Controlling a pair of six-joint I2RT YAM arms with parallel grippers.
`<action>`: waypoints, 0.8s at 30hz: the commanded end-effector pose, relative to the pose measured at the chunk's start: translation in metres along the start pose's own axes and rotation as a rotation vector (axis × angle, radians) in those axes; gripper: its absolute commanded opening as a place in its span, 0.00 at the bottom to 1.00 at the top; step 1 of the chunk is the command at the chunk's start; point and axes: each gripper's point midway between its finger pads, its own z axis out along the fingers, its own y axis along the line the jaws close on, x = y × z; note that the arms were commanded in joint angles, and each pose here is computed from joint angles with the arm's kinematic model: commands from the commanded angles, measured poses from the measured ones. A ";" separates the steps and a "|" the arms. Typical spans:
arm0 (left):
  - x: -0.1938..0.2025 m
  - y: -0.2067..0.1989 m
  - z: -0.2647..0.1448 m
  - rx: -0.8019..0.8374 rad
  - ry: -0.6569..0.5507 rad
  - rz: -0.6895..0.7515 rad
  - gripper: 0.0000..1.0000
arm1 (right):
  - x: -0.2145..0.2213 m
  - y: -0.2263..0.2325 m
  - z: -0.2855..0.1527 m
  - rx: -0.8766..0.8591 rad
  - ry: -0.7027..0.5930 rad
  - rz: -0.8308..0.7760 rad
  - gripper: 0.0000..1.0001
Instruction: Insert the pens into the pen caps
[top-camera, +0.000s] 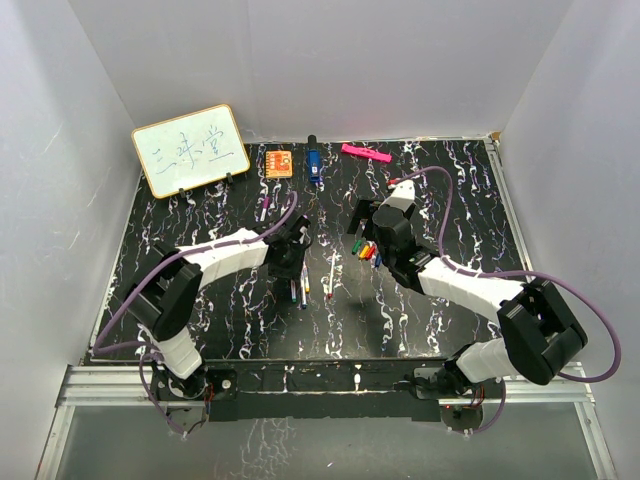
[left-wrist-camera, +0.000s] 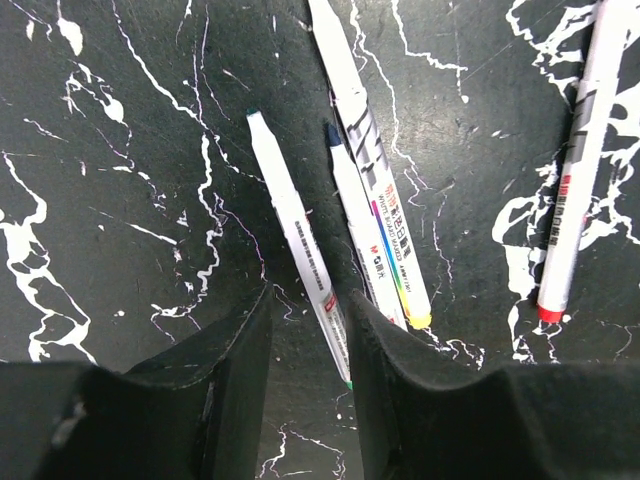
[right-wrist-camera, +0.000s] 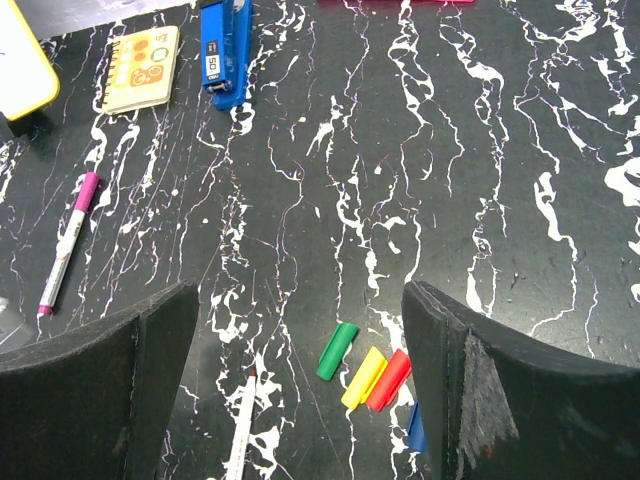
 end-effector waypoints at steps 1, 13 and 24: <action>0.006 0.004 0.002 -0.028 0.024 -0.001 0.33 | -0.015 0.005 0.000 -0.006 -0.046 0.040 0.80; 0.026 0.021 0.007 -0.107 0.099 0.012 0.24 | -0.013 0.006 0.000 -0.012 -0.040 0.047 0.80; 0.047 0.039 0.011 -0.190 0.189 0.063 0.25 | -0.016 0.010 0.000 -0.025 -0.046 0.062 0.80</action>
